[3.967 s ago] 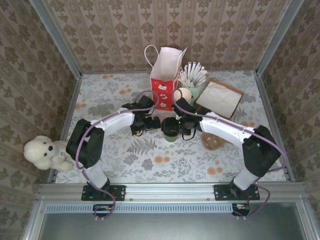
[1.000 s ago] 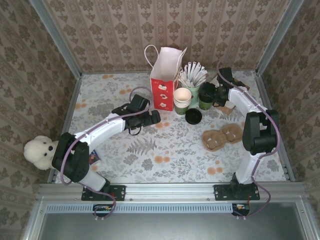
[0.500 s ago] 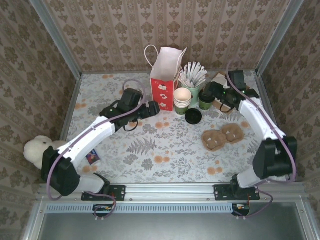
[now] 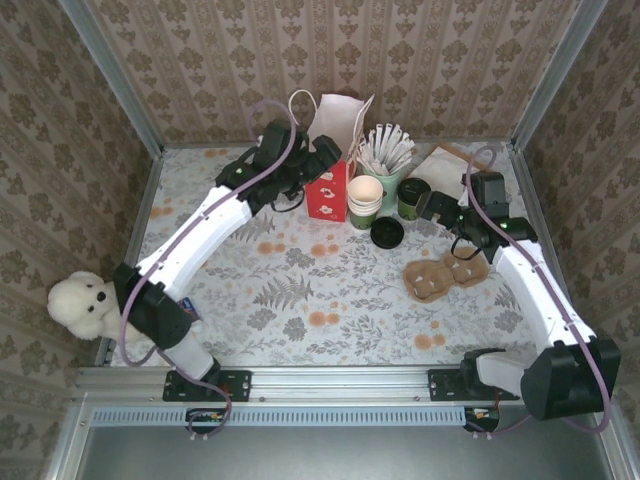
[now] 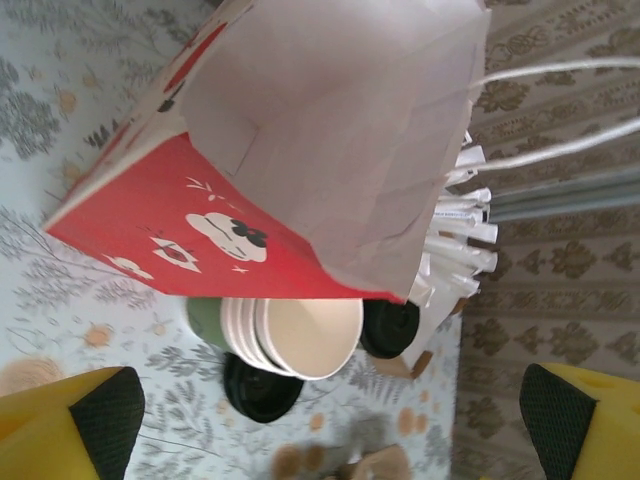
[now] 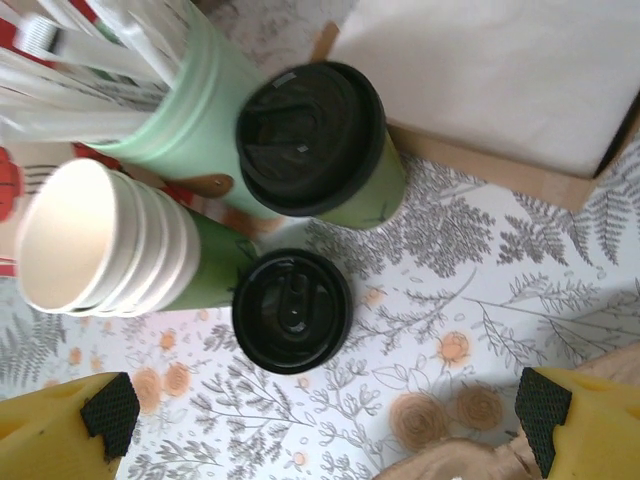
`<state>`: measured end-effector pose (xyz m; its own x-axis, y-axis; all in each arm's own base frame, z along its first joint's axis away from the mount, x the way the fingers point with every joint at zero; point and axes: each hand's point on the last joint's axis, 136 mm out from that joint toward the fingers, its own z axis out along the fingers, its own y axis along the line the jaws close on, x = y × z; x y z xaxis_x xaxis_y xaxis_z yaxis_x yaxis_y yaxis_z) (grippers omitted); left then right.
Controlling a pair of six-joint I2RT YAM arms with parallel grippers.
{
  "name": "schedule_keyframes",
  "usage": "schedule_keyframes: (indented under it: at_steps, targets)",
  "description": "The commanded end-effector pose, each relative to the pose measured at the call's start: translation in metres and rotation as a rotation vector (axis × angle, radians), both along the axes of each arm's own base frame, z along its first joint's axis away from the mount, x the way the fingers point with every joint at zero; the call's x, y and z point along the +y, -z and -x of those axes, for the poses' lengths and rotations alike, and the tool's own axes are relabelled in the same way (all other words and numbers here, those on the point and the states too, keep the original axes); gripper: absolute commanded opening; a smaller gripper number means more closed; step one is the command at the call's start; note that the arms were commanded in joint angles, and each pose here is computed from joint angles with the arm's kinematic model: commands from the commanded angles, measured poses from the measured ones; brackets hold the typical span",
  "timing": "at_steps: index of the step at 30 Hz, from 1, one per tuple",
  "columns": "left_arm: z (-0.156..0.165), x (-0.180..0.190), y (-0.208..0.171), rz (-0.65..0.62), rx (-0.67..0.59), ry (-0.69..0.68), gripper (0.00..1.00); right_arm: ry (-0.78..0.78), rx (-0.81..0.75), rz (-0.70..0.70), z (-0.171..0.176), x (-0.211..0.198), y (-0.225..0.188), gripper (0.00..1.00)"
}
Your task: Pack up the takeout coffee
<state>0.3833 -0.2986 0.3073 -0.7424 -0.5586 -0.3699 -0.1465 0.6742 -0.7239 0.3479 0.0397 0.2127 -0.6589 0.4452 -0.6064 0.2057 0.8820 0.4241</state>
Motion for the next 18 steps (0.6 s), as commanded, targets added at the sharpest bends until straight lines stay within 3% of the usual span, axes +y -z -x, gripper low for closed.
schedule_keyframes:
  at_steps: [1, 8, 14, 18]
  targets:
    - [0.0, -0.007, 0.013, 0.099, 0.175, -0.11, 0.96, -0.001, -0.031, -0.029, 0.001, 0.002, -0.011, 1.0]
    - [-0.021, 0.0, 0.028, 0.119, 0.243, -0.326, 0.75, 0.005, -0.035, -0.02, 0.018, -0.001, -0.01, 1.0]
    - [-0.032, 0.005, 0.039, 0.017, 0.246, -0.391, 0.66, 0.021, -0.032, 0.04, 0.041, -0.011, -0.009, 1.0]
    - [-0.04, 0.001, 0.046, 0.012, 0.248, -0.398, 0.51, 0.027, -0.038, 0.054, 0.049, -0.014, -0.01, 1.0]
